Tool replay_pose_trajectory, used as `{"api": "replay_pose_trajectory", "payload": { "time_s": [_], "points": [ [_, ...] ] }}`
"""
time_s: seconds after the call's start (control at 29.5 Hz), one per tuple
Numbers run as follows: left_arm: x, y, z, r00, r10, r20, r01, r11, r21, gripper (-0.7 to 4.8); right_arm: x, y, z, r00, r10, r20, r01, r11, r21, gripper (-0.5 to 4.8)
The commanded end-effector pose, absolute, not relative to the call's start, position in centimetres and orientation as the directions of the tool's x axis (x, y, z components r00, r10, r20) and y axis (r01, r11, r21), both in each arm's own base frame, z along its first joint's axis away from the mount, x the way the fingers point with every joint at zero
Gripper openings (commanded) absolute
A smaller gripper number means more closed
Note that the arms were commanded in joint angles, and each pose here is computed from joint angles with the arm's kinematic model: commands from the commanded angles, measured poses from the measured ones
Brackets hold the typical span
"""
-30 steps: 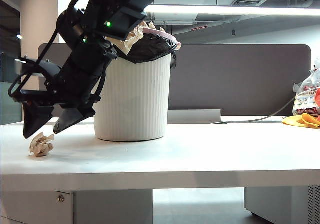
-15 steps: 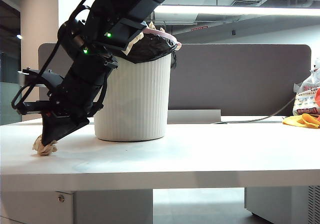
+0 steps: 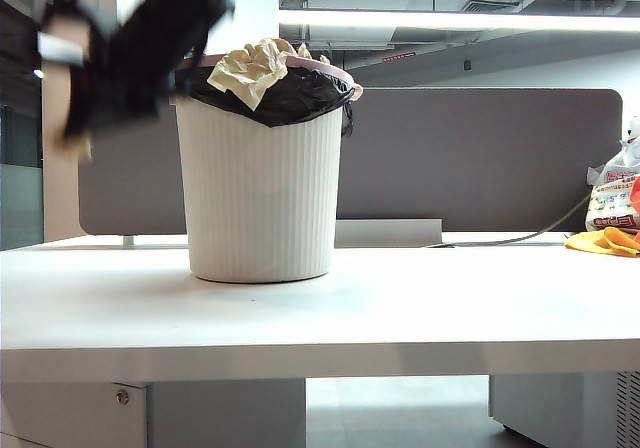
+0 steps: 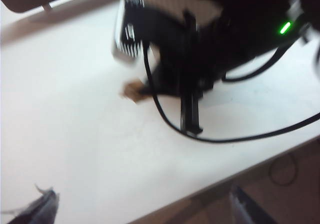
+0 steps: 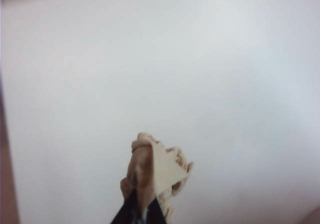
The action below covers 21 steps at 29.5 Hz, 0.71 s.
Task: Pick up all the trash on the table and put it in the trash can.
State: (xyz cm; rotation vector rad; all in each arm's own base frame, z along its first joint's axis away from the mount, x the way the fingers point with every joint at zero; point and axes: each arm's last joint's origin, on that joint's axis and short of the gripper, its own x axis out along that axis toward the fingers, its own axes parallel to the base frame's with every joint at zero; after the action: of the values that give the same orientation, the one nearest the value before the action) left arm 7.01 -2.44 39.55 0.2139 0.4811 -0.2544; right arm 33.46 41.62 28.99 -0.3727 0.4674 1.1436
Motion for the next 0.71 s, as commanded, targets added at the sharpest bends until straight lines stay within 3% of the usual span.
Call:
{"api": "replay_pose_trajectory", "payload": {
  "time_s": [0.03,0.2,0.34,0.51,0.71],
  "points": [
    [7.1,-2.5,40.0,0.877,-0.196,-0.439,0.284,0.948,0.143,4.79,32.4,40.6,34.2,0.362,0.826,-0.431,-0.927,0.366,-0.077,0.07],
    [7.4,-2.6,40.5,0.898,-0.209,-0.387,0.280,0.951,0.135,4.79,30.9,37.9,41.3,0.441,0.855,-0.273,-0.897,0.407,-0.175,-0.02],
    [8.1,-3.2,41.7,0.911,-0.314,-0.267,0.355,0.927,0.120,4.79,31.2,34.4,45.5,0.517,0.838,-0.177,-0.852,0.483,-0.202,-0.01],
    [9.9,-4.1,42.8,0.915,-0.368,-0.165,0.385,0.919,0.087,4.79,33.8,29.3,47.5,0.647,0.743,-0.171,-0.761,0.614,-0.208,-0.01],
    [12.6,-5.4,42.7,0.897,-0.408,-0.168,0.419,0.907,0.038,4.79,37.2,24.9,48.1,0.735,0.667,-0.123,-0.676,0.707,-0.209,-0.01]
  ]
}}
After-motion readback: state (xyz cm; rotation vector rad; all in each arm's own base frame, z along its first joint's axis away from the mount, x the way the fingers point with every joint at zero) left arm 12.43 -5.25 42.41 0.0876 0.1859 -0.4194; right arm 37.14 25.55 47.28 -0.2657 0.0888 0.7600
